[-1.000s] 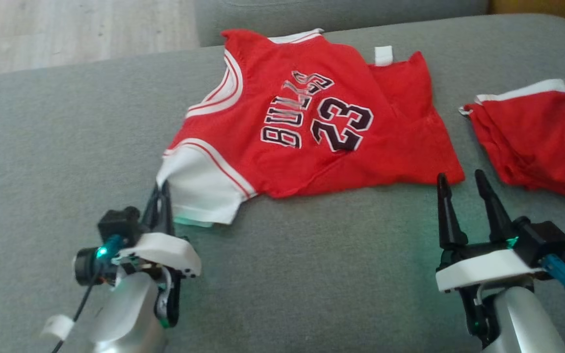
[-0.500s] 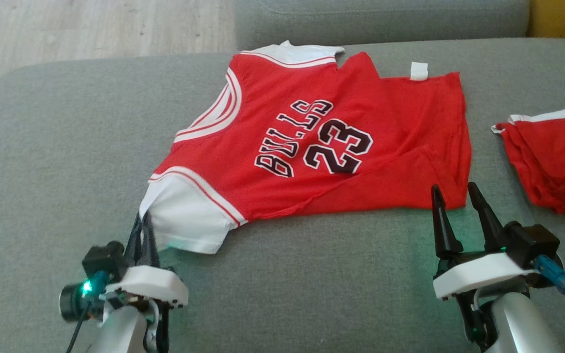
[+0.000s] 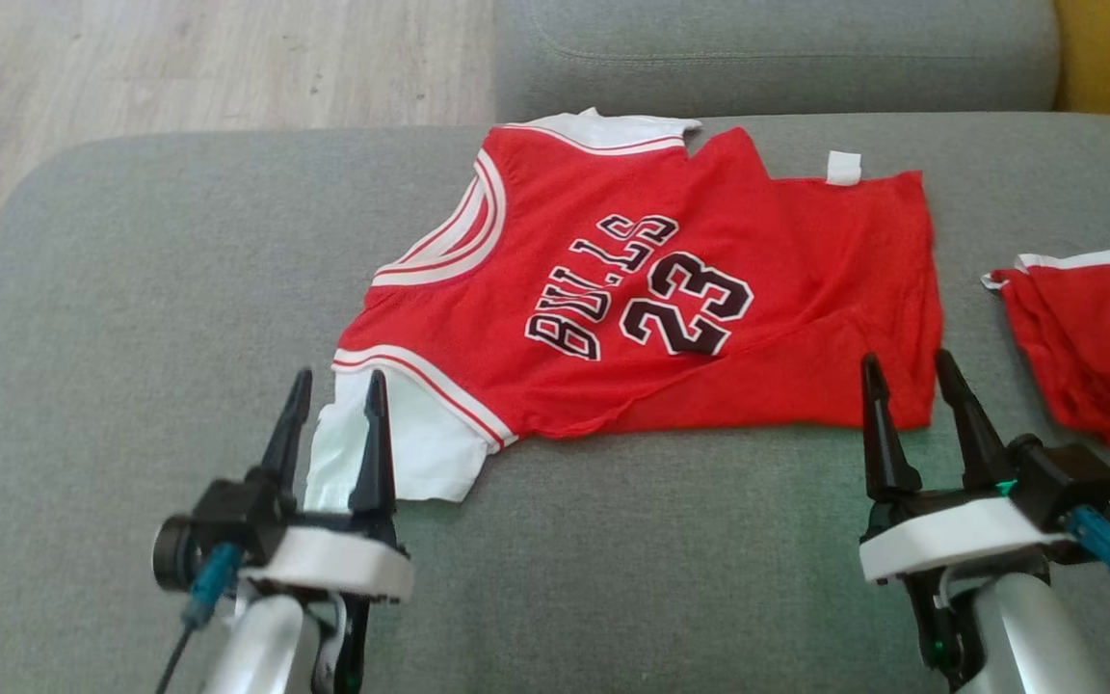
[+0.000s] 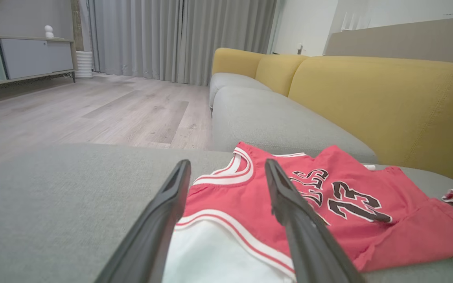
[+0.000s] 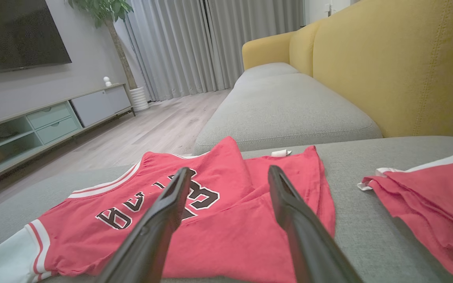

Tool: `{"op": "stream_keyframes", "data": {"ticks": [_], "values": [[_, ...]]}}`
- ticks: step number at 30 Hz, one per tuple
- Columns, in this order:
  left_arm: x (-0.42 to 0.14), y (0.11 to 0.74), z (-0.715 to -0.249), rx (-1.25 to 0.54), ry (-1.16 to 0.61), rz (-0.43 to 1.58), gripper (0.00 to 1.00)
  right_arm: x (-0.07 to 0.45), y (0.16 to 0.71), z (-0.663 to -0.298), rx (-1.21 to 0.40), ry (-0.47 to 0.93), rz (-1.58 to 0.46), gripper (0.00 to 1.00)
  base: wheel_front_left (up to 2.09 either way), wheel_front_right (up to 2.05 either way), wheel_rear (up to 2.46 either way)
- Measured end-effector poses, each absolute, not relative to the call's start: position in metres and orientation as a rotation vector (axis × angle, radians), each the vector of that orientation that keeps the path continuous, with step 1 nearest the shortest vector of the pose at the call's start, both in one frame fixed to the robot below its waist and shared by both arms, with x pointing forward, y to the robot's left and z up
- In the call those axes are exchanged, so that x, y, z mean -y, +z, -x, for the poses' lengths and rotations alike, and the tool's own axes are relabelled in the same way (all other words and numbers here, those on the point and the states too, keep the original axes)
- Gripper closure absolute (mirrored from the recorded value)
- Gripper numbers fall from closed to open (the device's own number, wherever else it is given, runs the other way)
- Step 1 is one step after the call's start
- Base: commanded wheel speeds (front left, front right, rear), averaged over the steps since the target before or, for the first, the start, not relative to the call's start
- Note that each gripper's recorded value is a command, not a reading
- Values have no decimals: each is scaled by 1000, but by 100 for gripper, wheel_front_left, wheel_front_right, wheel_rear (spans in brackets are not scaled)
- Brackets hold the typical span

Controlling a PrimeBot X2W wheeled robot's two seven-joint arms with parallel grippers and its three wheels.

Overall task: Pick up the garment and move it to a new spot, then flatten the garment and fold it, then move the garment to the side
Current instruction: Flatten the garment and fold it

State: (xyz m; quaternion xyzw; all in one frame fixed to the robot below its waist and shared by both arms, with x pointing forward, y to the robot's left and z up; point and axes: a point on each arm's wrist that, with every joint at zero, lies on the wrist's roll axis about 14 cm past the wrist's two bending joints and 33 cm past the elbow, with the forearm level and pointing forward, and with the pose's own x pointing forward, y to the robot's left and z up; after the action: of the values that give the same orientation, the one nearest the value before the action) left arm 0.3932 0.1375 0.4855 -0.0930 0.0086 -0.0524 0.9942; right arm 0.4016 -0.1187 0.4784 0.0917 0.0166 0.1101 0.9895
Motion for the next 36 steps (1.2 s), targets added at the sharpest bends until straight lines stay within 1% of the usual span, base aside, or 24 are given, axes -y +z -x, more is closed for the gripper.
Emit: {"op": "stream_keyframes", "data": {"ticks": [6,9,14,18,22,33,34,35,36], "values": [[-143,477,-385,-37,-86,188,0,122,471,-410,-54,207,-176,0,0,0,0],[-143,472,-384,-52,-87,191,0,130,458,-421,-126,180,-160,0,0,0,0],[-143,466,-385,-71,-85,202,0,144,439,-451,-252,120,-178,0,0,0,0],[-139,460,-385,-90,-92,214,0,140,423,-465,-343,115,-186,0,0,0,0],[-137,461,-388,-92,-102,209,0,134,408,-471,-419,117,-214,0,0,0,0],[-135,455,-388,-111,-105,220,0,128,384,-472,-523,135,-222,0,0,0,0],[-134,455,-388,-113,-106,220,0,125,382,-472,-533,142,-228,2,0,0,0],[-134,454,-388,-114,-107,220,0,122,381,-472,-539,150,-231,58,0,0,0],[-134,454,-388,-115,-107,219,0,119,382,-473,-535,160,-228,100,0,0,0]]}}
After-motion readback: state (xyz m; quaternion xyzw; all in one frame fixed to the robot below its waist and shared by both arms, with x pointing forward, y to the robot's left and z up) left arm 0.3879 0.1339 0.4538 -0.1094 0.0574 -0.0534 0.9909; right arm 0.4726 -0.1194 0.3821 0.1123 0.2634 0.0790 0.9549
